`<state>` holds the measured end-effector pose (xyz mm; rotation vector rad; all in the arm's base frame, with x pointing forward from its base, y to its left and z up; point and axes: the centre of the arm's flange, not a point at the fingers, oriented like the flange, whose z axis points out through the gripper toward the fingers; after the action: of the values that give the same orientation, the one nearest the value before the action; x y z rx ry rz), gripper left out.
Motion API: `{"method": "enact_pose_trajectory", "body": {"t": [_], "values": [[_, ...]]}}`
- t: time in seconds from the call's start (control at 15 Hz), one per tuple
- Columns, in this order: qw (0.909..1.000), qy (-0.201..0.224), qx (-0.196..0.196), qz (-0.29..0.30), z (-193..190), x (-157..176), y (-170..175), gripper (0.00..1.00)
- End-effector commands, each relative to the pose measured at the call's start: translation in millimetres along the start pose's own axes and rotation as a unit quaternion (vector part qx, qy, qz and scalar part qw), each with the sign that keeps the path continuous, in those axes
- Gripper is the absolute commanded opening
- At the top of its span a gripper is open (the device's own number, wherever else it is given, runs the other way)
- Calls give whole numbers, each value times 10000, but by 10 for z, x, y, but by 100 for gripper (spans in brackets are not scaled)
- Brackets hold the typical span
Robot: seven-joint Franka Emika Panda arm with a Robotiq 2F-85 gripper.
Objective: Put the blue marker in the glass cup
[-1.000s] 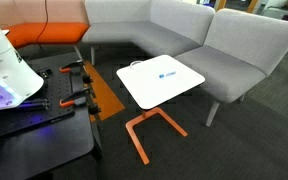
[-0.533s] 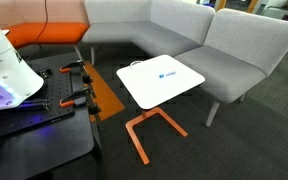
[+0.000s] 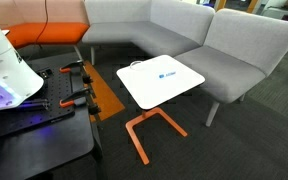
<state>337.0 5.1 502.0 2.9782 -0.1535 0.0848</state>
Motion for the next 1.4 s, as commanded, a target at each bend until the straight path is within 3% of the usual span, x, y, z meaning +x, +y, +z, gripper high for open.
{"method": "enact_pose_trajectory", "body": {"t": [0.0, 0.13, 0.47, 0.67, 0.93, 1.33], "values": [[9996, -91, 222, -164, 537, 839, -260, 100], [9990, -54, 437, -105, 936, 1208, -403, 100], [9982, -207, 519, -228, 1914, 1941, -744, 100], [9975, -61, 648, -258, 2318, 2288, -949, 100], [9975, -116, 668, -204, 2898, 2579, -1045, 100], [9969, -454, 638, -89, 3730, 2764, -983, 100]]}}
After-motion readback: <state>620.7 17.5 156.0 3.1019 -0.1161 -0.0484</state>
